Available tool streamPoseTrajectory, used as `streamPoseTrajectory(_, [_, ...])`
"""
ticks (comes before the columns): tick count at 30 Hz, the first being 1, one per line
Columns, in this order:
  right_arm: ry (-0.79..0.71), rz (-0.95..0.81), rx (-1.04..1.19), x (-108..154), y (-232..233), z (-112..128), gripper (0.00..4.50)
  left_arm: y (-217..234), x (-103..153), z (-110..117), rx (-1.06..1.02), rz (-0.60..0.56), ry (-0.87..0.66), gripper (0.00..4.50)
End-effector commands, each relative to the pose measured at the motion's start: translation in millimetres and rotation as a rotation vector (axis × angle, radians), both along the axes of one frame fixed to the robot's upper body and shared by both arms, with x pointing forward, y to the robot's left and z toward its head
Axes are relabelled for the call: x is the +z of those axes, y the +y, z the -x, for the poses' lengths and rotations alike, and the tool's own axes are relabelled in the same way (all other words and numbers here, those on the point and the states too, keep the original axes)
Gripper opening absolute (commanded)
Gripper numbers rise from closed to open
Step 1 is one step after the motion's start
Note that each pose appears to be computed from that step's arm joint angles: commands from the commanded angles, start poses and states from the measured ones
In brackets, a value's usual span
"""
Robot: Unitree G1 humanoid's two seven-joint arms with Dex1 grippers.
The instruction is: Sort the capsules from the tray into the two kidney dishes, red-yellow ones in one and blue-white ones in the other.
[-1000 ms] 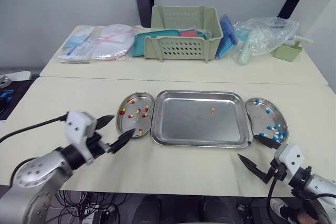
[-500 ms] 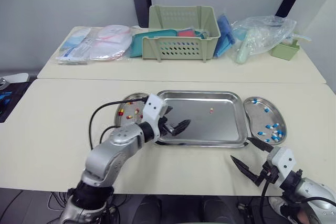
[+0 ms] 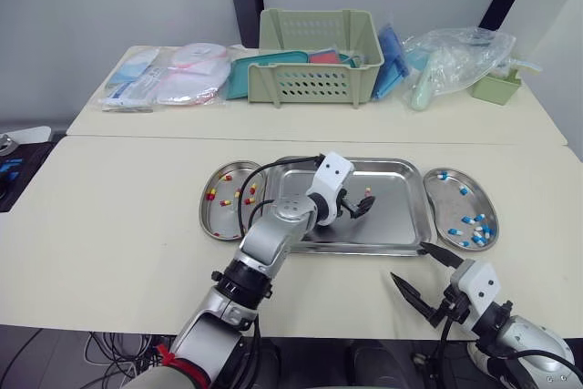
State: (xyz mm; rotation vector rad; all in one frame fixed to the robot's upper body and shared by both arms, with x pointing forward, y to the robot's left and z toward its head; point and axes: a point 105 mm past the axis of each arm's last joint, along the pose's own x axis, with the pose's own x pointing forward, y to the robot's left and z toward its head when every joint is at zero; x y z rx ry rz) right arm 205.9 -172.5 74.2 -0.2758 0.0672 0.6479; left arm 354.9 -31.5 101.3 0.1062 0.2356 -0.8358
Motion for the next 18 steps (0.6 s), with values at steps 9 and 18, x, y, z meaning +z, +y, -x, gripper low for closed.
streamPoseTrajectory(9, [-0.053,-0.005,-0.013,19.7,8.3,-2.6,4.5,-28.9,-8.2,-9.8,-0.066,-0.052,-0.013,4.12])
streamPoseTrajectory(18, [-0.05,-0.01,-0.037,21.5,9.4,-1.6,4.5,-30.2,-22.8,-4.0,-0.126,-0.086,0.016,1.49])
